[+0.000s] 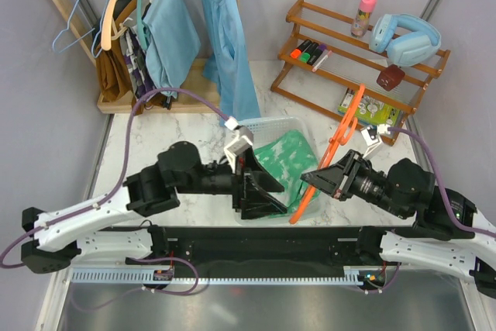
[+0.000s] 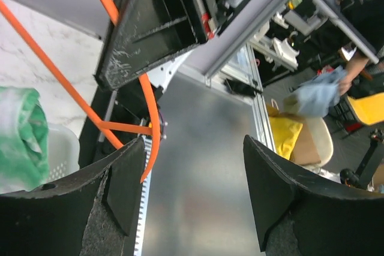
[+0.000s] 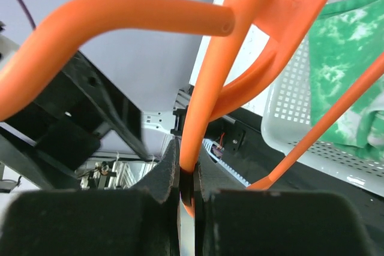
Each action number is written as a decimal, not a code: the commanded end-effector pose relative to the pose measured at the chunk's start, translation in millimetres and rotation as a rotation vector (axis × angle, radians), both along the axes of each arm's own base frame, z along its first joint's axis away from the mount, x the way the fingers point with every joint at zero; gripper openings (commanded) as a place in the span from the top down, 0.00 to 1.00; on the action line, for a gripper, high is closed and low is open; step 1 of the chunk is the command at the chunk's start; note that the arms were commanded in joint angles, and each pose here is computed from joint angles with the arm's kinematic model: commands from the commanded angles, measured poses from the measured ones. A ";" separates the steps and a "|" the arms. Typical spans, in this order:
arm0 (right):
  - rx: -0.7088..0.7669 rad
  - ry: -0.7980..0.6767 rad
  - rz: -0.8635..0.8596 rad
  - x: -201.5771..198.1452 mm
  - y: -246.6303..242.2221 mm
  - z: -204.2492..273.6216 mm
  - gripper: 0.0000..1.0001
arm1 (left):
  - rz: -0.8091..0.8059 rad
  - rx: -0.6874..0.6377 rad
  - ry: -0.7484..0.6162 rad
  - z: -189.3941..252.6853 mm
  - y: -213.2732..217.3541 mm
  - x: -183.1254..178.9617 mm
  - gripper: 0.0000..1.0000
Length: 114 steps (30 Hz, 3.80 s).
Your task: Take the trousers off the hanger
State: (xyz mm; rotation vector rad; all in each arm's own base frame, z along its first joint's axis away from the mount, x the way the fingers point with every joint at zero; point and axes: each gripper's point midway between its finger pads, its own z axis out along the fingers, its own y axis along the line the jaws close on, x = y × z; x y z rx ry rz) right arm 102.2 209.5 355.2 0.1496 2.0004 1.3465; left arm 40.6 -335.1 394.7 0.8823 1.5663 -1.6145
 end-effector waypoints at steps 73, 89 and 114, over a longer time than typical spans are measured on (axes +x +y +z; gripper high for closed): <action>0.131 -0.052 -0.080 -5.5 -44.0 18.1 0.04 | 0.540 0.117 0.096 -28.8 71.3 55.3 0.98; 0.079 -0.059 -0.076 -2.1 -38.1 10.7 0.05 | 0.822 0.223 -0.046 -36.0 131.5 95.0 0.98; 0.086 -0.065 -0.083 -5.4 -48.3 6.6 0.05 | 0.598 -0.050 0.092 55.5 137.0 251.2 0.98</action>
